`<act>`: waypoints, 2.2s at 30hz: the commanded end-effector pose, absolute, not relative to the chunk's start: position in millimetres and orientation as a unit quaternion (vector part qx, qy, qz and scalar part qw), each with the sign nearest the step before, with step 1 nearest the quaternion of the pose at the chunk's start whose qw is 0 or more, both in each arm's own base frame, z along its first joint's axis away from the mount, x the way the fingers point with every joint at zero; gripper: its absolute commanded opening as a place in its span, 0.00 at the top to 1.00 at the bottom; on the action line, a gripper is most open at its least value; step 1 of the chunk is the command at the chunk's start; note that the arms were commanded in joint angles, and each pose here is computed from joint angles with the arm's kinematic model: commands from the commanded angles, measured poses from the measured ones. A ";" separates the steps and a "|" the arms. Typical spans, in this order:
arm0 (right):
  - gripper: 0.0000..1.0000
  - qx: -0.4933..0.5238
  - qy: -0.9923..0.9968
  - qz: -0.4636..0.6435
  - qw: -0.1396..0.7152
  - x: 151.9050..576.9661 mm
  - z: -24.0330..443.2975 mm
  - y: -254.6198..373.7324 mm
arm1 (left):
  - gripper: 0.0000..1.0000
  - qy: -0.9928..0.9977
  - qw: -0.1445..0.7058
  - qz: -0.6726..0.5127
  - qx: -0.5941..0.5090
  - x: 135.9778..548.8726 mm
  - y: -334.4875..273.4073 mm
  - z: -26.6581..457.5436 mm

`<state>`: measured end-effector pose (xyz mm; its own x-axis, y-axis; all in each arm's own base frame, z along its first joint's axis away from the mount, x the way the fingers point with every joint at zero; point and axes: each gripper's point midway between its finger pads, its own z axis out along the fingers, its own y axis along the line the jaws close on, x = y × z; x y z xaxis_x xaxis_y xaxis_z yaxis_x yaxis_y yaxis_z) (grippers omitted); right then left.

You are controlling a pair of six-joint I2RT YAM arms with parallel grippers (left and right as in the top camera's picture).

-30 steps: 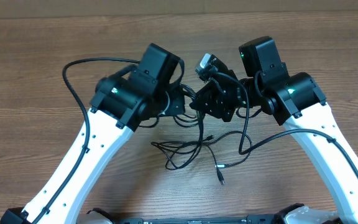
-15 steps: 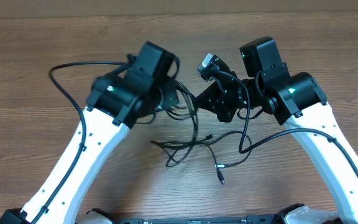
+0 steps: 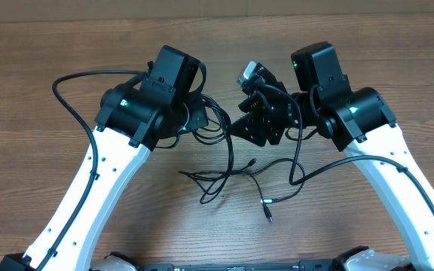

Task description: Untangle cables

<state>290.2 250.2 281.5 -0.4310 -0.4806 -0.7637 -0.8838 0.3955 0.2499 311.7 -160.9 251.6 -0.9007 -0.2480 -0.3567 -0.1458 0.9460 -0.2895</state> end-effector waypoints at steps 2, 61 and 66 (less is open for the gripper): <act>0.51 -0.459 0.735 0.371 0.334 281.1 308.1 260.9 | 0.96 0.968 0.204 -0.137 -0.041 307.9 -172.4 257.2; 0.96 -0.498 0.693 0.419 0.310 252.8 312.3 273.6 | 0.96 0.911 0.186 -0.115 -0.351 319.3 -113.8 250.7; 0.96 -0.480 0.711 0.406 0.314 261.6 310.9 272.2 | 0.96 0.914 0.166 -0.138 -0.343 318.4 -117.8 250.6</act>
<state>262.0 273.2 300.7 -0.3345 -0.4492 -0.8285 -0.9419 0.1893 0.2776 314.2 -126.1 246.2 -0.7341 -0.6479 -0.2034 -0.5608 0.7473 -0.3564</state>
